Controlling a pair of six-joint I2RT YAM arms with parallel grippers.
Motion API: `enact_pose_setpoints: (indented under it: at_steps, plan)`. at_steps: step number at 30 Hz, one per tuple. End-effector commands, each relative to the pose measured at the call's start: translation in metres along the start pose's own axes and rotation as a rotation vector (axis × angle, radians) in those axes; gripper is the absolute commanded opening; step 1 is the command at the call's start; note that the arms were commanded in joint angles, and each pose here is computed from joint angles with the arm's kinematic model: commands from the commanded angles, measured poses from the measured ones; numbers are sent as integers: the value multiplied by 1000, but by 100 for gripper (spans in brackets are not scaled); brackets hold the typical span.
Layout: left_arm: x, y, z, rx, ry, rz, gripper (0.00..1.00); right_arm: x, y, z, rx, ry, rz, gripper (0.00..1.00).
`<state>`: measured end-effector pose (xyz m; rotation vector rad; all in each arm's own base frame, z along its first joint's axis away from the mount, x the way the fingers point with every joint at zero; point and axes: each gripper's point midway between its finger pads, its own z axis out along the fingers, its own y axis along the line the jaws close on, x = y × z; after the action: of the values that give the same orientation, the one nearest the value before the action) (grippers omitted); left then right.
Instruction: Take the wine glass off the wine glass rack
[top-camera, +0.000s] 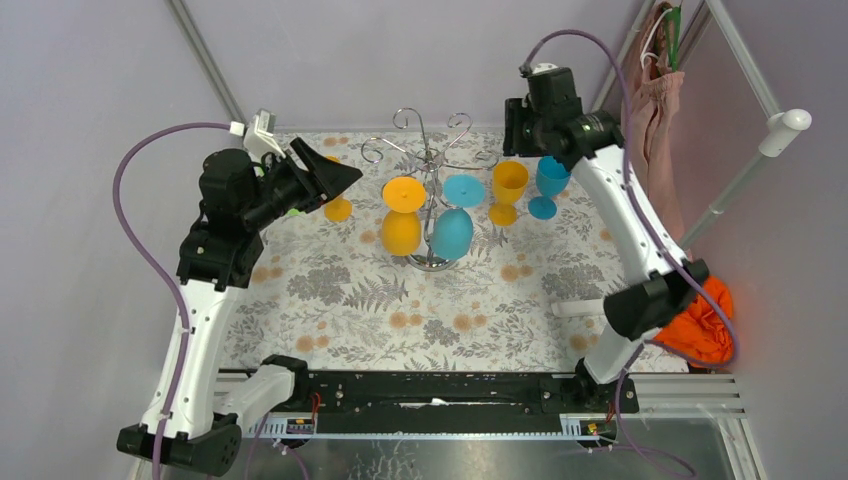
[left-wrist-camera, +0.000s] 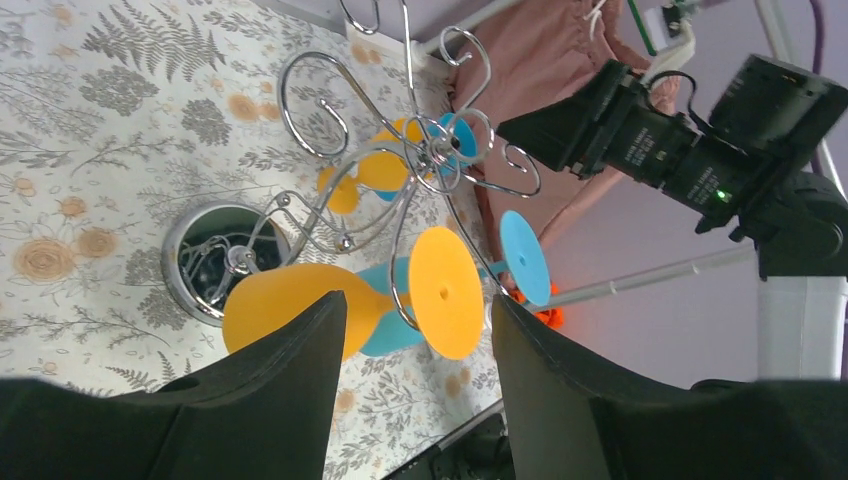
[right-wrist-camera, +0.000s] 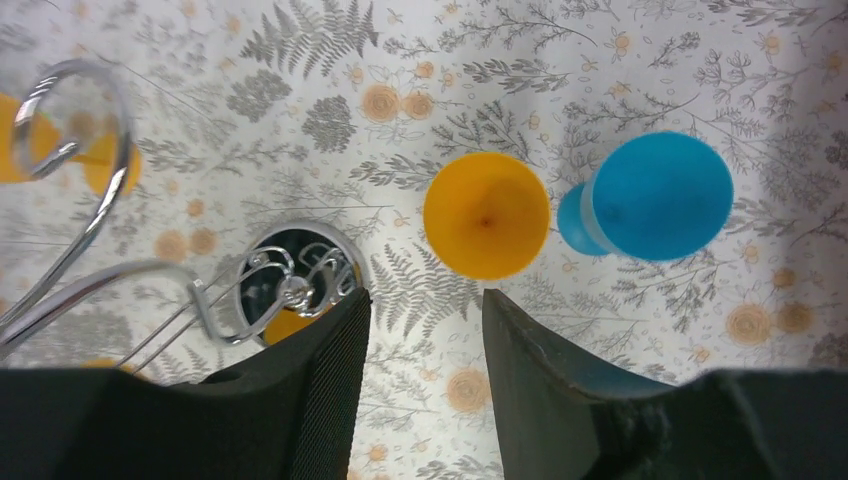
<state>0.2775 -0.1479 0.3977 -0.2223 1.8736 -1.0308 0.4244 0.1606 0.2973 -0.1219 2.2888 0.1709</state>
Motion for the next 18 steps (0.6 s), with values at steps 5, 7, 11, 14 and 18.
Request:
enact_pose_setpoints:
  at_steps: [5, 7, 11, 14, 18]
  plan:
    - [1, -23, -4, 123, -10, 0, 63, -10, 36, -104, -301, -258, 198, 48]
    - [-2, -24, -4, 124, -20, 8, 63, -1, 44, -118, -374, -261, 214, 49]
    - [-12, -24, -4, 107, -60, 39, 64, 15, 72, -151, -604, -292, 274, 50]
    - [-13, -23, -2, 103, -60, 40, 64, 33, 93, -165, -776, -249, 319, 52]
    - [-11, -21, 1, 106, -53, 32, 64, 44, 103, -168, -856, -216, 342, 53]
